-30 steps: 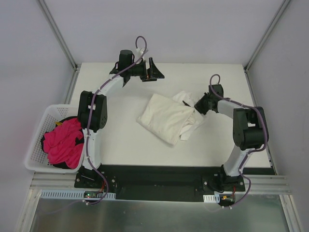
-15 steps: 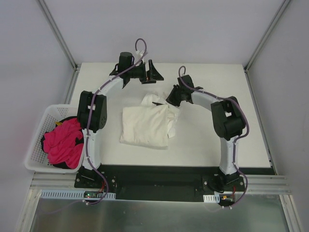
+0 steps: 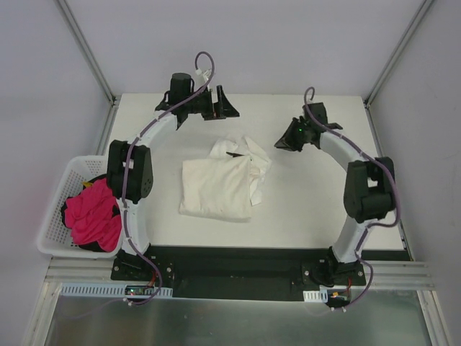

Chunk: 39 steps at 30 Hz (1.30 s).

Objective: Fold and stack the t-shirts
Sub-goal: Smooth out wrinkles on the folded tshirt

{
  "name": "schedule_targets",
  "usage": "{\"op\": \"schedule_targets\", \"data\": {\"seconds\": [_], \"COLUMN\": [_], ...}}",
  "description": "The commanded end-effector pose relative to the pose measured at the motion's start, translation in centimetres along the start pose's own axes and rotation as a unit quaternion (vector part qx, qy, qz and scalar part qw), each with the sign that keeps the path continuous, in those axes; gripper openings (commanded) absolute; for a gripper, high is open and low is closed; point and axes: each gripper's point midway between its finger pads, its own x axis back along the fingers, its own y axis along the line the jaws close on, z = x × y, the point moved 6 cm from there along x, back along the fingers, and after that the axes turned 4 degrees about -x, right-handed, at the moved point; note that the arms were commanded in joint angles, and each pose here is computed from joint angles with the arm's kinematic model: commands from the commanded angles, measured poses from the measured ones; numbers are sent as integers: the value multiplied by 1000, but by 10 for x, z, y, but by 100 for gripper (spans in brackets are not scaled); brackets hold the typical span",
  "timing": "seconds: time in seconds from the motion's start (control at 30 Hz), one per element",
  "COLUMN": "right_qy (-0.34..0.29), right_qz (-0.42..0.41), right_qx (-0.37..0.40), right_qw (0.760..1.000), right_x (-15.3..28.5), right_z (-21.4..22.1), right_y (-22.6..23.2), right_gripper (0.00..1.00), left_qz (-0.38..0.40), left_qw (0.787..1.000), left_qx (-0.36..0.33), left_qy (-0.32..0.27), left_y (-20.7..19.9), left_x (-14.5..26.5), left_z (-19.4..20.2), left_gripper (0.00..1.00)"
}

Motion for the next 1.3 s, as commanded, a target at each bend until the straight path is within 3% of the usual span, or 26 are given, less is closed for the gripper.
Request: {"op": "schedule_targets", "data": {"seconds": [0.0,0.23,0.47,0.93,1.27], "right_qy": [-40,6,62,105,96], "right_qz": [-9,-34,-46,-52,-50], "right_qx": [38,2,-8,-34,-48], "right_qw": [998,999,997,993,993], "right_x": [66,55,35,-9,-39], "right_z": [10,76,122,120,87], "right_y": [0,-20,-23,-10,1], "right_gripper": [15,15,14,13,13], "left_qz": [-23,-63,-58,-54,-51], "left_qw": [998,997,998,998,999], "left_qx": [-47,-20,-18,-17,-1], "left_qy": [-26,-26,-24,-15,-6], "left_y": [-5,30,31,40,56], "left_x": [34,50,49,47,43], "left_z": [-27,-14,-14,-8,-4], "left_gripper": [96,95,95,94,94]}}
